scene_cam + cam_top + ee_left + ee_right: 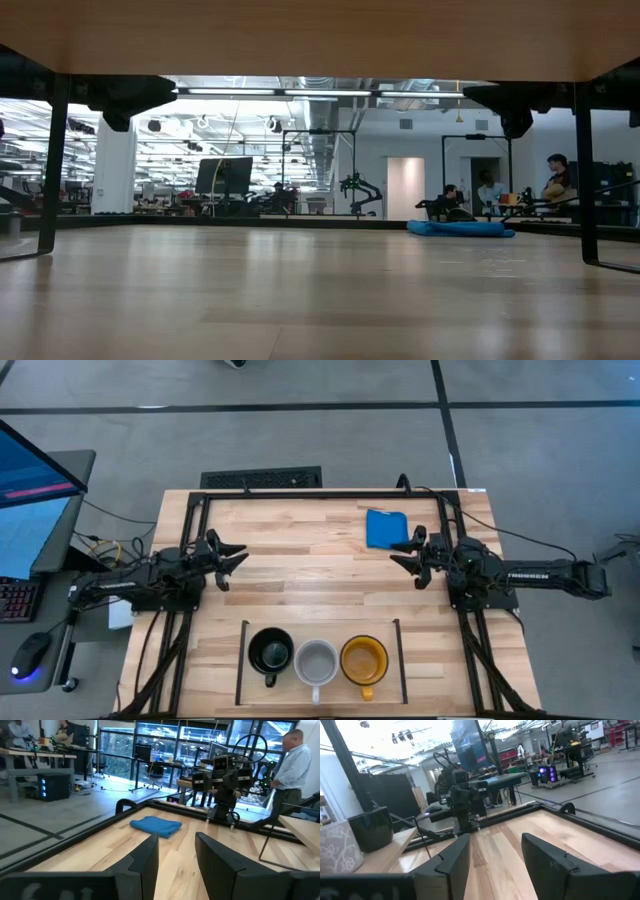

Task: Stack small to large cups/mugs on shelf
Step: Return to Home Position

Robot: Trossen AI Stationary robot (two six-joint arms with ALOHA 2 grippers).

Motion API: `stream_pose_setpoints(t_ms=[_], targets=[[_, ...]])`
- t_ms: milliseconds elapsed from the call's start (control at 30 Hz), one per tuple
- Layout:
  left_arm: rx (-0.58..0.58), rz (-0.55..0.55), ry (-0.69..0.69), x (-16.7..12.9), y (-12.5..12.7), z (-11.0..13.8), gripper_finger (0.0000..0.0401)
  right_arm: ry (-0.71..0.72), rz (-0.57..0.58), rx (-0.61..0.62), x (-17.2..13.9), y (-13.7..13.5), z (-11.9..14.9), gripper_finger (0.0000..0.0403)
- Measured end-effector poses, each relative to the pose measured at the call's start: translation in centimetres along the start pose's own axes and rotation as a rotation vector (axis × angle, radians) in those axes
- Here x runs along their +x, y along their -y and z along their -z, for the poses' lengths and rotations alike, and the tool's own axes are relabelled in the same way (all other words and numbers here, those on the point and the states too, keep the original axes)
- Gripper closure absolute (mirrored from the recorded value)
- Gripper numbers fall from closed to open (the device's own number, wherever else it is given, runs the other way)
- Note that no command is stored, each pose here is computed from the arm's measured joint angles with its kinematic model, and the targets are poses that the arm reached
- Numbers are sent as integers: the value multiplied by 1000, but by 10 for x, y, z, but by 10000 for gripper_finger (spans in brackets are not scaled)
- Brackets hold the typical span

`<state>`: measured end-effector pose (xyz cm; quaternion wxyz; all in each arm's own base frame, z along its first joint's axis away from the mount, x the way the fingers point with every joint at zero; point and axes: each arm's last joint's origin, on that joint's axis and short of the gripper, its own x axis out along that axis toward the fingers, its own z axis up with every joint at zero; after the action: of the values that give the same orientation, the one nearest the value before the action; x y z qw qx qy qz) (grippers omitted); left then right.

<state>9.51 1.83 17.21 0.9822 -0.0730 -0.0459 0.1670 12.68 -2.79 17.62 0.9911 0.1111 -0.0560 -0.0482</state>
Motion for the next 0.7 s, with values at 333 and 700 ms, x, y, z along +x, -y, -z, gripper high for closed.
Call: stream_pose_setpoints(t_ms=[333,700], targets=[[-1,26,-13,0,-1,1,282,21,-13,24,-5,-1,-4,202],[-2,26,-14,0,-1,1,282,-2,11,39,-17,-1,-3,202]])
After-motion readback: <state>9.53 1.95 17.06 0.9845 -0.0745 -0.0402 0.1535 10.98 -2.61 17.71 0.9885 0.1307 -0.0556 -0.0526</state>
